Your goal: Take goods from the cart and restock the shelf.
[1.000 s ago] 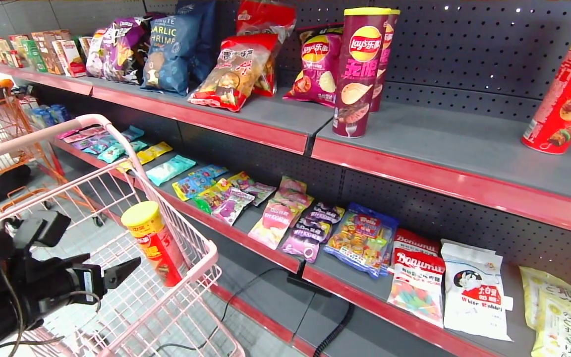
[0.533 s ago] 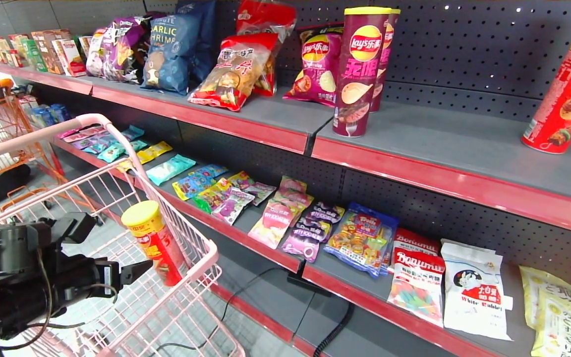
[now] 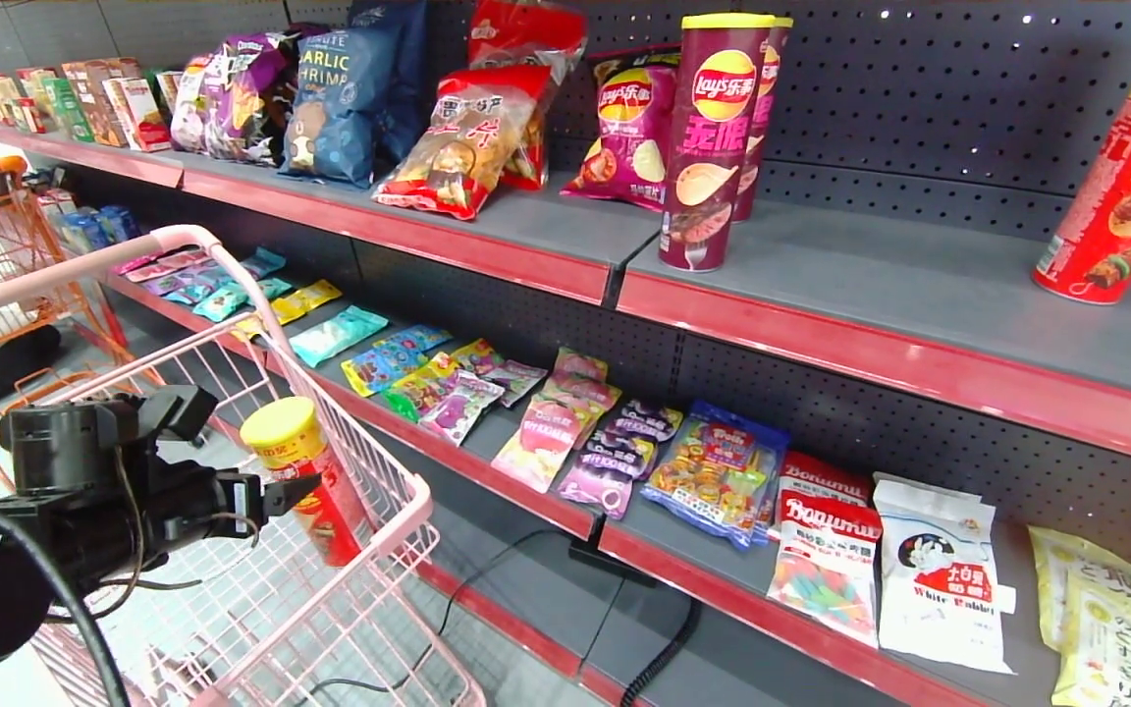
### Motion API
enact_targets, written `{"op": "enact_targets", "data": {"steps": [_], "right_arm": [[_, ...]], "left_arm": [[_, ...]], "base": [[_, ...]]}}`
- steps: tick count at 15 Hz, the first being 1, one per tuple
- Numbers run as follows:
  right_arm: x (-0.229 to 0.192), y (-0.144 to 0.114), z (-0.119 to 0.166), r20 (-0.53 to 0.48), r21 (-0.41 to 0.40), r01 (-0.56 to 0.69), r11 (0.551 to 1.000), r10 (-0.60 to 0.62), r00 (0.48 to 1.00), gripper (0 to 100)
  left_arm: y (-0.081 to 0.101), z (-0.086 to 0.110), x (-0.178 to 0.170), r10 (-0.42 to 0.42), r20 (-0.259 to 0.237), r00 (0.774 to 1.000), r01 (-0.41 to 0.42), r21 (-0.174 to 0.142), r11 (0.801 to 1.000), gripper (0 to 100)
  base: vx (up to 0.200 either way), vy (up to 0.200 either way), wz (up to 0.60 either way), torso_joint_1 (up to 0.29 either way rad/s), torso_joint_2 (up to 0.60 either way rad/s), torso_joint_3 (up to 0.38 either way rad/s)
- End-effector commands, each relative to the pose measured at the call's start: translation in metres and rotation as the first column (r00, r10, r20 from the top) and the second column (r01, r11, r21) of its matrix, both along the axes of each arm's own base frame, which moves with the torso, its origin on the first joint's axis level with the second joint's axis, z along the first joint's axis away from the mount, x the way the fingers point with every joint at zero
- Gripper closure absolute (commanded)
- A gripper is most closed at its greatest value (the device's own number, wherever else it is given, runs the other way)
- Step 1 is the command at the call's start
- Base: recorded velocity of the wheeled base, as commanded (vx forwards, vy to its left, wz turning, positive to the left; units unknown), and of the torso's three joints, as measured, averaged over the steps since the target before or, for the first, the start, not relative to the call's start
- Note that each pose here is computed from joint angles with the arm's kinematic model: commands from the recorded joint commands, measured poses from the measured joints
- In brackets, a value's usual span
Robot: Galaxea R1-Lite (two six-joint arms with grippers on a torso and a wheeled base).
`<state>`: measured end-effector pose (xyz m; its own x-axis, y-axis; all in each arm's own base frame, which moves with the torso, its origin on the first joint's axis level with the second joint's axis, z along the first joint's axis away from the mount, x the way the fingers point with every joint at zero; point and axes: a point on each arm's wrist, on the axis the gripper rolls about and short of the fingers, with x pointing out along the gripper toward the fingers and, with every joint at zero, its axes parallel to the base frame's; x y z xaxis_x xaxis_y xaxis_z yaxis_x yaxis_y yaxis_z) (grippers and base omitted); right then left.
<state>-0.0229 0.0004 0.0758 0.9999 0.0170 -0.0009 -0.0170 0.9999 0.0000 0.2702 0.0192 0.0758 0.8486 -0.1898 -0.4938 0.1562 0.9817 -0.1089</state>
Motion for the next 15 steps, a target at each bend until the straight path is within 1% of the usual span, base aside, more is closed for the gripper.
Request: {"op": "enact_targets", "data": {"steps": [1,3,4,6,7,8,10,11,12,13,14,15], "right_arm": [[0.000,0.000,0.000,-0.001,0.000,-0.001,1.000,0.001,1.000,0],[0.000,0.000,0.000,-0.001,0.000,-0.004,1.000,0.004,1.000,0],[0.000,0.000,0.000,-0.001,0.000,-0.006,1.000,0.006,1.000,0],[0.000,0.000,0.000,-0.001,-0.002,-0.004,1.000,0.004,1.000,0],[0.000,0.000,0.000,-0.001,-0.003,-0.006,1.000,0.006,1.000,0],[0.000,0.000,0.000,-0.001,-0.003,-0.006,1.000,0.006,1.000,0],[0.000,0.000,0.000,-0.001,-0.002,-0.006,1.000,0.006,1.000,0],[0.000,0.000,0.000,-0.001,-0.003,-0.006,1.000,0.006,1.000,0],[0.000,0.000,0.000,-0.001,-0.003,-0.006,1.000,0.006,1.000,0],[0.000,0.000,0.000,-0.001,-0.003,-0.006,1.000,0.006,1.000,0],[0.000,0.000,0.000,-0.001,-0.003,-0.006,1.000,0.006,1.000,0],[0.000,0.000,0.000,-0.001,-0.003,-0.006,1.000,0.006,1.000,0]], "left_arm": [[0.001,-0.009,0.016,-0.002,0.000,1.000,0.002,0.000,1.000,0],[0.000,-0.014,0.023,-0.009,0.020,1.000,0.009,0.002,1.000,0],[-0.003,-0.019,0.030,-0.033,0.043,0.999,0.033,-0.004,0.999,0],[-0.005,-0.026,0.035,-0.048,0.050,0.998,0.048,-0.003,0.999,0],[-0.006,-0.034,0.040,-0.069,0.060,0.996,0.067,0.027,0.997,0],[-0.006,-0.038,0.043,-0.081,0.068,0.994,0.078,0.046,0.996,0],[-0.005,-0.047,0.052,-0.084,0.096,0.992,0.079,0.055,0.995,0],[-0.005,-0.051,0.056,-0.080,0.111,0.991,0.074,0.059,0.995,100],[-0.006,-0.052,0.057,-0.082,0.137,0.987,0.074,0.063,0.995,100],[-0.008,-0.052,0.055,-0.088,0.134,0.987,0.080,0.062,0.995,100],[-0.009,-0.048,0.055,-0.092,0.147,0.985,0.083,0.063,0.995,100],[-0.009,-0.038,0.053,-0.092,0.168,0.981,0.082,0.066,0.994,100]], "base": [[0.000,0.000,0.00,0.000,0.00,0.000],[0.000,0.000,0.00,0.000,0.00,0.000],[0.000,0.000,0.00,0.000,0.00,0.000],[0.000,0.000,0.00,0.000,0.00,0.000],[0.000,0.000,0.00,0.000,0.00,0.000],[0.000,0.000,0.00,0.000,0.00,0.000],[0.000,0.000,0.00,0.000,0.00,0.000],[0.000,0.000,0.00,0.000,0.00,0.000],[0.000,0.000,0.00,0.000,0.00,0.000],[0.000,0.000,0.00,0.000,0.00,0.000],[0.000,0.000,0.00,0.000,0.00,0.000],[0.000,0.000,0.00,0.000,0.00,0.000]]}}
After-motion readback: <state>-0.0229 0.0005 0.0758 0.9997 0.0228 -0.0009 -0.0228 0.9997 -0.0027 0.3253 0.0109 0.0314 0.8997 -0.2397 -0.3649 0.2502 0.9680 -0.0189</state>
